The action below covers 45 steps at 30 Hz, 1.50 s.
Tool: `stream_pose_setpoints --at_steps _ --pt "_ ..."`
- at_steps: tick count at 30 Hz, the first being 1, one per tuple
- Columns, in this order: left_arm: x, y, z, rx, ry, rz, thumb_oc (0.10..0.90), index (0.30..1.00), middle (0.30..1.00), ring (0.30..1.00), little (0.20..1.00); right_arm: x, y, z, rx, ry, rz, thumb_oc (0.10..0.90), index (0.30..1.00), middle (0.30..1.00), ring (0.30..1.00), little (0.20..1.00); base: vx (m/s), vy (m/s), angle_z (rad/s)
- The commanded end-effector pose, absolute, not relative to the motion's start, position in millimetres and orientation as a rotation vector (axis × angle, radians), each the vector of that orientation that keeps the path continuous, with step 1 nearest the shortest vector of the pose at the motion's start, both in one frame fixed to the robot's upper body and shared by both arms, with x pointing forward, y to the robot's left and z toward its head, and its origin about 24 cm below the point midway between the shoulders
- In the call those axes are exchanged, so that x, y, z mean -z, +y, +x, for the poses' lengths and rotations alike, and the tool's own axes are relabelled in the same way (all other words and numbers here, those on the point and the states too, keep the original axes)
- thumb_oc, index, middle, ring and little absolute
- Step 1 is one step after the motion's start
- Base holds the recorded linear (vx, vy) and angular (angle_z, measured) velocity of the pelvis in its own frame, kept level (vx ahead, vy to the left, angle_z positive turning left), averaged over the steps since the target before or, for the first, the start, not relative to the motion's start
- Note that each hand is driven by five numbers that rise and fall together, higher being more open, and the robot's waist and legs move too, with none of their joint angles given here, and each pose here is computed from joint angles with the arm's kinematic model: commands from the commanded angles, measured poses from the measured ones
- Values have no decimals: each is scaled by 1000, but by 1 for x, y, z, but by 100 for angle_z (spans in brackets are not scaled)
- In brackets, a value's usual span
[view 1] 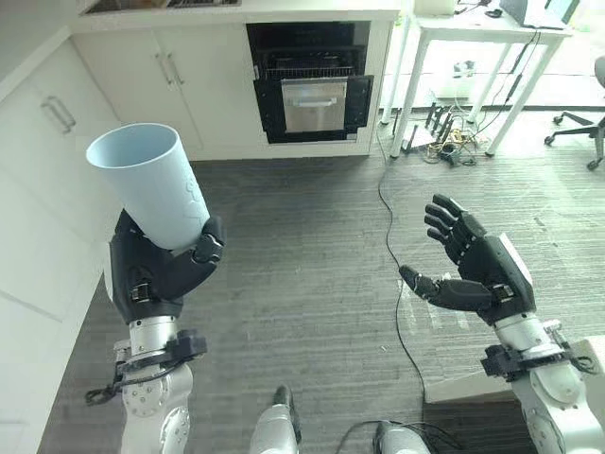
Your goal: Place the dishes in the dishwasher.
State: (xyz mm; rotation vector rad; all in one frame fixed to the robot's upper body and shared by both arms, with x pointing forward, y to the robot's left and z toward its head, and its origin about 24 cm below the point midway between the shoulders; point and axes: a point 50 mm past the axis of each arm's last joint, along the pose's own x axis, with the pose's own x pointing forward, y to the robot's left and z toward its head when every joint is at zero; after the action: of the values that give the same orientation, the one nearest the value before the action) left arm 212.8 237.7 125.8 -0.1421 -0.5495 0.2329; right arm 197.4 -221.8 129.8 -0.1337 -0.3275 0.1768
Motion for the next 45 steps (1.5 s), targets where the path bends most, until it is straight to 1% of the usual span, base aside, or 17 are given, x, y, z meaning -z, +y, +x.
stream_pose_setpoints --at_steps 1,6,9,13,17,25,28,31,34,41,45 --pt "-187 229 207 -75 -870 -43 400 300 300 300 300 -177 -212 209 -150 -649 -75 800 900 900 900 900 203 335 28" --pt "-188 222 212 -8 -854 -16 400 300 300 300 300 -174 -206 213 -130 -651 -44 800 900 900 900 900 138 206 39" --pt "-188 220 212 -15 -845 39 400 300 300 300 300 -170 -201 217 -159 -639 -27 800 900 900 900 900 88 50 -9" --pt "-190 224 213 -35 -844 62 400 300 300 300 300 -173 -205 216 -193 -645 -24 800 900 900 900 900 94 -77 -40" --pt "-188 222 212 -36 -830 86 400 300 300 300 300 -172 -202 215 -209 -643 -6 800 900 900 900 900 244 -168 -56" --pt "-187 217 215 -41 -817 58 400 300 300 300 300 -177 -192 221 -212 -657 -8 800 900 900 900 900 280 -302 19" --pt "-189 214 215 -40 -837 6 400 300 300 300 300 -182 -195 223 -218 -657 -32 800 900 900 900 900 332 -348 0" --pt "-182 217 208 -45 -832 -81 400 300 300 300 300 -178 -205 217 -231 -630 -53 800 900 900 900 900 311 -315 -33" --pt "-176 215 206 -40 -825 -79 400 300 300 300 300 -174 -205 215 -233 -617 -57 800 900 900 900 900 233 -148 -15" --pt "-167 230 193 -100 -802 -74 400 300 300 300 300 -165 -204 212 -267 -567 -76 800 900 900 900 900 255 153 2" --pt "-168 231 193 -122 -829 -78 400 300 300 300 300 -168 -205 214 -280 -566 -83 800 900 900 900 900 304 302 -27"
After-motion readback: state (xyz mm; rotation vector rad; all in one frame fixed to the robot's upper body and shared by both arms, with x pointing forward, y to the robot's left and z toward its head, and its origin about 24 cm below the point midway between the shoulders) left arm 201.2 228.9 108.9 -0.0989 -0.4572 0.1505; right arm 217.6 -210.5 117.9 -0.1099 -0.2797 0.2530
